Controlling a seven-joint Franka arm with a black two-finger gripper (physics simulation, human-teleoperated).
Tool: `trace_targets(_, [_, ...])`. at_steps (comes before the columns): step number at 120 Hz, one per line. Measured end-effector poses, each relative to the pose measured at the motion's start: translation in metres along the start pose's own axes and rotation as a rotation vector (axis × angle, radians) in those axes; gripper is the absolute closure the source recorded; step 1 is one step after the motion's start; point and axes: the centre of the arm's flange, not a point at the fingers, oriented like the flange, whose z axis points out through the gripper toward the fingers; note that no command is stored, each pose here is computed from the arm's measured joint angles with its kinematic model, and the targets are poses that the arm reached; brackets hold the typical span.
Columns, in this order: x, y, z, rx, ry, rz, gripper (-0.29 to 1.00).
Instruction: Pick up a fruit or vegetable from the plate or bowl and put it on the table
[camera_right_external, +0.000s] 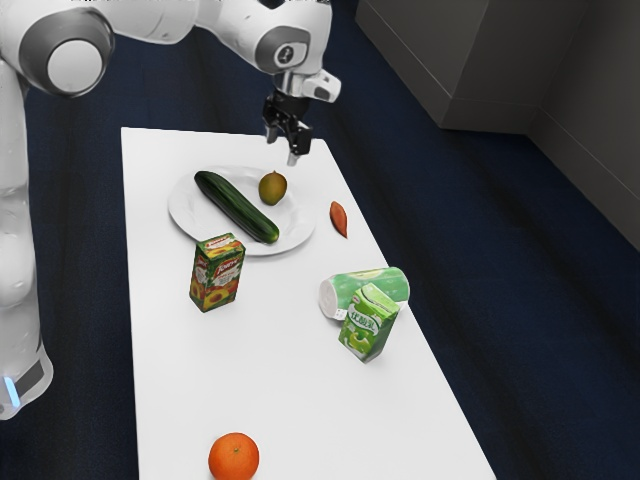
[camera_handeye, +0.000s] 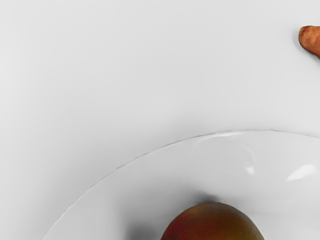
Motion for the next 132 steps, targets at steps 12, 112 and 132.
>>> trace_targets(12, [0.008,0.008,0.018,0.006,-0.018,0.022,0.03])
trace_targets(112, [-0.005,0.023,0.011,-0.034,-0.182,0.067,0.03])
trace_targets(132, [0.009,0.032,0.014,-0.020,-0.168,0.085,0.03])
